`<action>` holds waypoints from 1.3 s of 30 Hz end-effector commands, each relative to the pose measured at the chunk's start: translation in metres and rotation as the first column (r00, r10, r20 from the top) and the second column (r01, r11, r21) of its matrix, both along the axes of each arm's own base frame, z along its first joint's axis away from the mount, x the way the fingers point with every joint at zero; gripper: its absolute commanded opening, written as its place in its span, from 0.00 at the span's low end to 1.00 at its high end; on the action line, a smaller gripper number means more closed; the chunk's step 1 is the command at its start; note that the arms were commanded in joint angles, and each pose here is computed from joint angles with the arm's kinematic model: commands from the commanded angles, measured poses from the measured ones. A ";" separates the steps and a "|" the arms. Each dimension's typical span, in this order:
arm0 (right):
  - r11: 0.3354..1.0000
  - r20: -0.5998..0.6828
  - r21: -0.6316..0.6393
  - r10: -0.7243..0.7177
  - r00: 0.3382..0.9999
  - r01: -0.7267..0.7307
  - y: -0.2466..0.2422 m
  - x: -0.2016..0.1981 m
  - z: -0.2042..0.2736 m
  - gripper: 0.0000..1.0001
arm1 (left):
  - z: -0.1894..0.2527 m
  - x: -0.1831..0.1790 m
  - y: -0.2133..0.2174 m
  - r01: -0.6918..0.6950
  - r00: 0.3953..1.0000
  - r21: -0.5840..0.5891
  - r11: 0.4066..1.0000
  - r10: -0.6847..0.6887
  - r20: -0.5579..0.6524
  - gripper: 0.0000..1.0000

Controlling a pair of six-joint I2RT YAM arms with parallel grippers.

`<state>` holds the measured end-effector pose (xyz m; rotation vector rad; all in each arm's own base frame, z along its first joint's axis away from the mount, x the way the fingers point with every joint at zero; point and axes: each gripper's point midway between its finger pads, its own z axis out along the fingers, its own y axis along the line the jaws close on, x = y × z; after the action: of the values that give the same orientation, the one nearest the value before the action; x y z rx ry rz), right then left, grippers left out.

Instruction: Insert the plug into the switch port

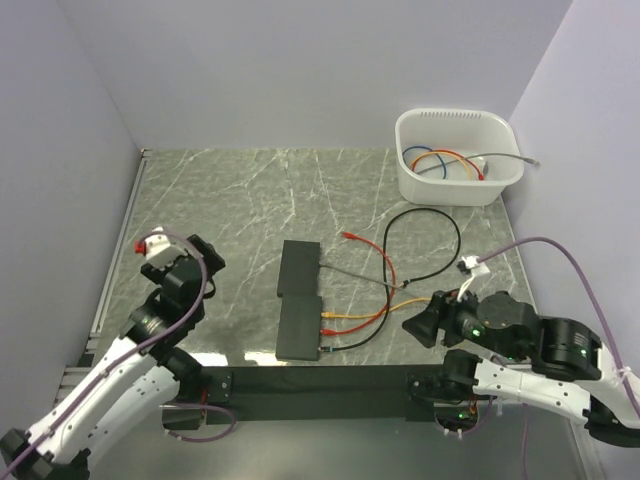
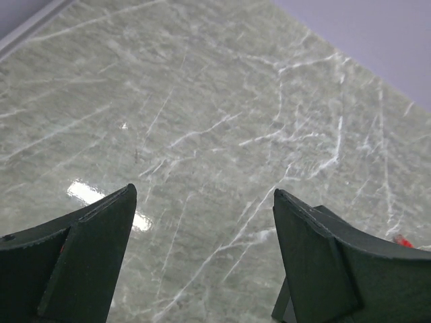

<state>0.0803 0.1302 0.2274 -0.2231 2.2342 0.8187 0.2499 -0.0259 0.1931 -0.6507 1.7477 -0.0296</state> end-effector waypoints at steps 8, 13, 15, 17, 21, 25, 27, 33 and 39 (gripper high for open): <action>0.997 0.020 -0.018 -0.077 0.997 0.078 -0.056 -0.009 0.015 0.73 | 0.031 -0.018 0.010 0.058 0.971 -0.066 0.996 -0.041 0.237 0.89; 0.996 0.070 -0.039 -0.082 0.994 0.085 -0.072 -0.008 0.017 0.74 | 0.029 -0.018 0.008 0.063 0.972 -0.075 0.995 -0.044 0.233 0.87; 0.996 0.086 -0.014 -0.089 0.992 0.090 -0.075 -0.008 0.021 0.76 | 0.028 -0.017 0.008 0.059 0.975 -0.077 0.995 -0.041 0.219 0.86; 0.995 0.093 0.009 -0.101 0.990 0.100 -0.077 -0.007 0.021 0.76 | 0.027 -0.017 0.007 0.057 0.977 -0.079 0.995 -0.040 0.210 0.85; 0.992 0.098 0.039 -0.124 0.988 0.120 -0.082 -0.007 0.022 0.77 | 0.026 -0.015 0.003 0.076 0.978 -0.077 0.994 -0.059 0.198 0.84; 0.993 0.103 0.046 -0.109 0.989 0.105 -0.080 -0.008 0.022 0.78 | 0.027 -0.017 0.003 0.084 0.975 -0.084 0.993 -0.065 0.210 0.85; 0.995 0.105 0.047 -0.093 0.990 0.088 -0.079 -0.010 0.022 0.78 | 0.029 -0.018 0.003 0.089 0.972 -0.093 0.992 -0.066 0.224 0.86; 0.994 0.106 0.060 -0.101 0.989 0.095 -0.080 -0.010 0.023 0.79 | 0.031 -0.021 0.003 0.098 0.968 -0.103 0.990 -0.070 0.242 0.86; 0.989 0.108 0.076 -0.131 0.985 0.123 -0.085 -0.008 0.024 0.79 | 0.030 -0.021 0.003 0.094 0.969 -0.102 0.990 -0.068 0.237 0.86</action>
<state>0.0701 0.0528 0.2458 -0.1276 2.1197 0.7892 0.2288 -0.0206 0.2190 -0.6280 1.5649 -0.2304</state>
